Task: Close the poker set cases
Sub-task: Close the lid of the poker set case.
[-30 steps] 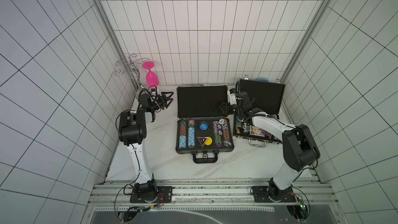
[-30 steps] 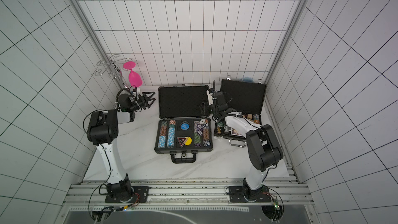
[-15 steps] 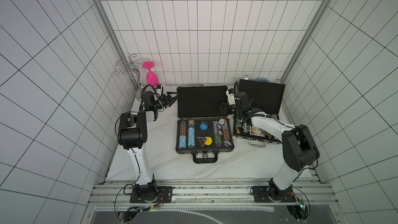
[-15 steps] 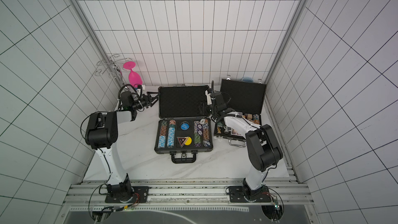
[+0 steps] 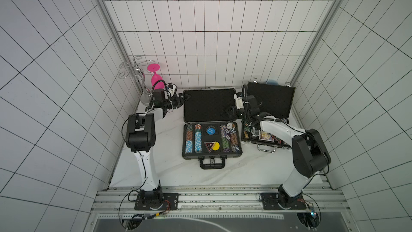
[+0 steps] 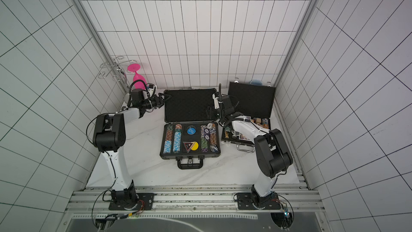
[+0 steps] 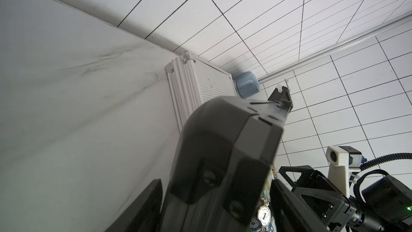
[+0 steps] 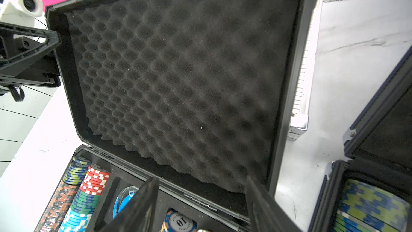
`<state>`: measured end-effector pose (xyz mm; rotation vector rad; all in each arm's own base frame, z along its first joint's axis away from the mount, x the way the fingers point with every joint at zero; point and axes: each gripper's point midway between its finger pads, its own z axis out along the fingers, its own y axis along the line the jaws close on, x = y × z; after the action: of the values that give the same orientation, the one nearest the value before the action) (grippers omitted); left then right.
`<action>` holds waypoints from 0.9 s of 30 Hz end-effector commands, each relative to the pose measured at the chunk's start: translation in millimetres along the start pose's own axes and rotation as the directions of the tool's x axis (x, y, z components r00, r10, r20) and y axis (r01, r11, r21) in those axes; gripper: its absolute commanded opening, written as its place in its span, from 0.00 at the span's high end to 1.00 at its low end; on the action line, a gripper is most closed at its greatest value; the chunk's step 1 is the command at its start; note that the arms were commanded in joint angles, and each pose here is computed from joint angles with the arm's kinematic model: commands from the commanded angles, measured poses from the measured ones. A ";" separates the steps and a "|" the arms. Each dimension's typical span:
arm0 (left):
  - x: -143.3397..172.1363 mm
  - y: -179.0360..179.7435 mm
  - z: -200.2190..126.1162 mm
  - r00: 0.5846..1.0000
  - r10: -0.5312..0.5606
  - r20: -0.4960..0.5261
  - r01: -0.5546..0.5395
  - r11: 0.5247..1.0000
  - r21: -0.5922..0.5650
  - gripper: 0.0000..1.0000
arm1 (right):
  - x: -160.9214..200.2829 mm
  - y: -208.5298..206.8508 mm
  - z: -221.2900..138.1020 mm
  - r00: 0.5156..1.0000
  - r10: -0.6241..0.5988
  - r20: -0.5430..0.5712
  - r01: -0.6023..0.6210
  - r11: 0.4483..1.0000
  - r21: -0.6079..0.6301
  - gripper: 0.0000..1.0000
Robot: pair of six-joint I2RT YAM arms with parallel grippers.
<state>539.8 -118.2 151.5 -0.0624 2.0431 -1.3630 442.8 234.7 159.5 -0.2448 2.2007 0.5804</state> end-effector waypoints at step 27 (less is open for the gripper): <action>32.0 -124.7 -49.6 0.968 0.250 0.003 -0.246 0.951 0.190 0.30 | -94.8 34.3 -86.5 0.979 -0.091 0.183 0.085 0.996 0.037 0.36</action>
<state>481.0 -119.8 216.1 0.1209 1.8913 -1.3020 431.7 220.6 204.4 -0.2464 2.1725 0.5163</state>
